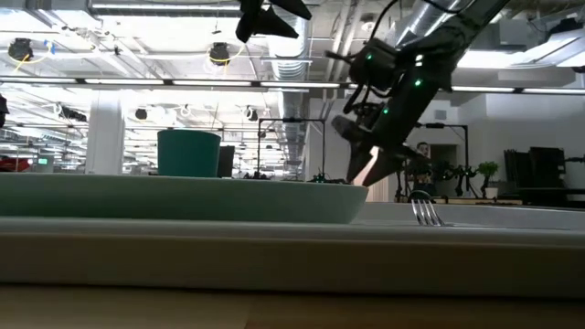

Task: Pick and place plate/cup/fork/spoon on tray
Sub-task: Put the orange spoon on the gray tray to the right of the orange fork

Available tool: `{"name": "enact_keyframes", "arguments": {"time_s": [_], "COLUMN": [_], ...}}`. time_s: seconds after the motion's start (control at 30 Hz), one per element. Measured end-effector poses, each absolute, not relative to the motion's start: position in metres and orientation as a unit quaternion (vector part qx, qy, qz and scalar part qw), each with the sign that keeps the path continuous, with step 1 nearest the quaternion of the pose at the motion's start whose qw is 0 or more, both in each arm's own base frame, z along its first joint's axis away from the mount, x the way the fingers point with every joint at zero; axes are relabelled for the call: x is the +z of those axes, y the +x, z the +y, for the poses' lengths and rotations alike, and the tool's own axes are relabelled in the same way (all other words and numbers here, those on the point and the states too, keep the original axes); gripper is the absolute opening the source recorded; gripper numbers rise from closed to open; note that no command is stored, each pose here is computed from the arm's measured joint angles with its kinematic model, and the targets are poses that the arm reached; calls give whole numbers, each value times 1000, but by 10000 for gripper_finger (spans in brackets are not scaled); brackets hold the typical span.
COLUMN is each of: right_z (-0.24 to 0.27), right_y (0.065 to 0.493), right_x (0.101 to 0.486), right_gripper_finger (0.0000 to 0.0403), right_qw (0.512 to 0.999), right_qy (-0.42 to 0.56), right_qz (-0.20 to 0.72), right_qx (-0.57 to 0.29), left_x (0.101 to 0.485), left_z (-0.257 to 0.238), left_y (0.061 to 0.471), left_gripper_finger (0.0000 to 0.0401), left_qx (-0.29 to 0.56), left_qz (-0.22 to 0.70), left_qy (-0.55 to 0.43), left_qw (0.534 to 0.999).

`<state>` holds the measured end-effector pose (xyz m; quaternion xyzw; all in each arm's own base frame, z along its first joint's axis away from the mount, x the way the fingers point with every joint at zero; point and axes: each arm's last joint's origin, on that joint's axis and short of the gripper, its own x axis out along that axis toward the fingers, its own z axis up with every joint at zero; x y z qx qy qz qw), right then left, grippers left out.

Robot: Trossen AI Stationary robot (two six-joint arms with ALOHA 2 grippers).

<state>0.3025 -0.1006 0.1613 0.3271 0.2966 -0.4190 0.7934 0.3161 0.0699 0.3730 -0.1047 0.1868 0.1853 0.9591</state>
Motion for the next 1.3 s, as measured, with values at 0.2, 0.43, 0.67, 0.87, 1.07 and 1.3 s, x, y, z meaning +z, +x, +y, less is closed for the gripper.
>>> {"name": "enact_keyframes", "arguments": {"time_s": [0.2, 0.43, 0.67, 0.87, 1.07, 1.3], "right_z": [-118, -123, -116, -138, -164, -186], "right_y": [310, 277, 234, 239, 259, 278], "right_x": [168, 206, 223, 185, 161, 162], "right_gripper_finger": [190, 180, 163, 150, 130, 113], "right_qw": [794, 765, 718, 731, 727, 706], "right_qy": [300, 249, 240, 284, 312, 302], "right_qz": [318, 404, 406, 350, 340, 376], "right_qx": [-423, -436, -512, -512, -509, -519], "left_x": [362, 348, 353, 351, 350, 350], "left_z": [77, 101, 114, 115, 112, 112], "left_y": [321, 319, 316, 315, 316, 315], "left_gripper_finger": [230, 230, 230, 230, 230, 230], "left_qx": [194, 227, 244, 247, 241, 241], "left_qz": [196, 226, 201, 208, 215, 217], "left_qy": [-114, -136, -139, -141, -143, -140], "left_qw": [954, 938, 939, 936, 936, 936]}}
